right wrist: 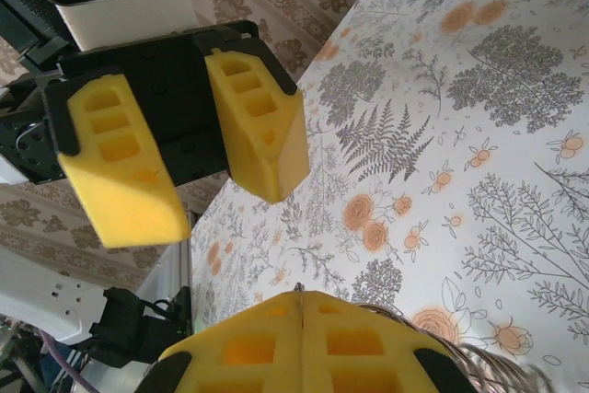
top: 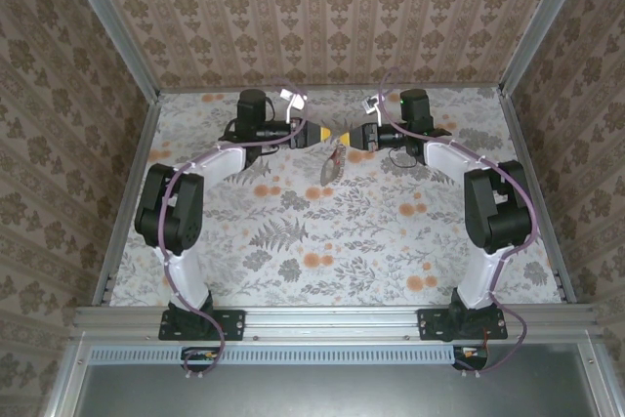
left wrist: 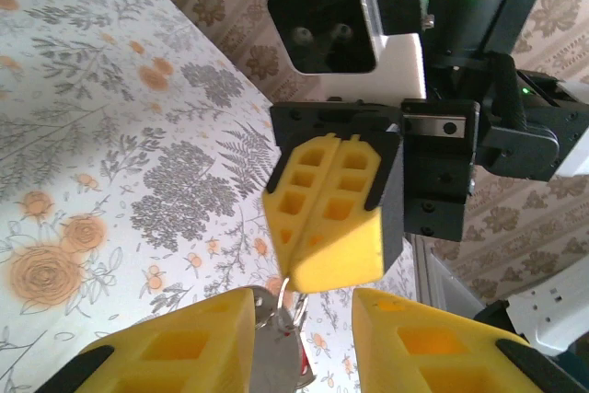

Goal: Put the keys on the keyring

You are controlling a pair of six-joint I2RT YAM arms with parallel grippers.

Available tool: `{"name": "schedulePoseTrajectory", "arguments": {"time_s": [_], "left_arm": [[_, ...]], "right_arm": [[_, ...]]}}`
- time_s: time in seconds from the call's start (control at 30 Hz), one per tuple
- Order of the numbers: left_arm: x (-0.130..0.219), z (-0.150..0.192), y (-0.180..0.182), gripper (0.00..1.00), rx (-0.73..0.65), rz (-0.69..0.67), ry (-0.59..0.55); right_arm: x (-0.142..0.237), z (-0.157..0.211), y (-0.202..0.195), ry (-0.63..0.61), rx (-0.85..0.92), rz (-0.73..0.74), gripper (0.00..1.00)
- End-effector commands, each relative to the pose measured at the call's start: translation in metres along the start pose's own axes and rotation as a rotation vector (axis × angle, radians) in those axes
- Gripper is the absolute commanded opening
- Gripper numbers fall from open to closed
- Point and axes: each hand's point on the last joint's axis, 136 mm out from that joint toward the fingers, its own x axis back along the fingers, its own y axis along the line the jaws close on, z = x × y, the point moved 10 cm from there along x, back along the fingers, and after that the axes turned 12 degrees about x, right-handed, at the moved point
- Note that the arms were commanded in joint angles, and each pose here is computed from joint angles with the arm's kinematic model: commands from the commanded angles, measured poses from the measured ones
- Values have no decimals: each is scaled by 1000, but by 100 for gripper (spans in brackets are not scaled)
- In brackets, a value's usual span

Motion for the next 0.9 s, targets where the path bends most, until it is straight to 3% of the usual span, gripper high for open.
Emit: {"name": "schedulePoseTrajectory", "arguments": {"time_s": [0.0, 0.47, 0.87], "left_arm": [[-10, -2, -7, 34, -45, 39, 52], [-13, -2, 9, 34, -16, 13, 43], [-22, 4, 9, 30, -17, 77, 89]], "right_arm": [[-2, -8, 6, 0, 38, -49, 0], [-3, -6, 6, -10, 39, -53, 0], [-3, -6, 5, -17, 41, -50, 0]]}}
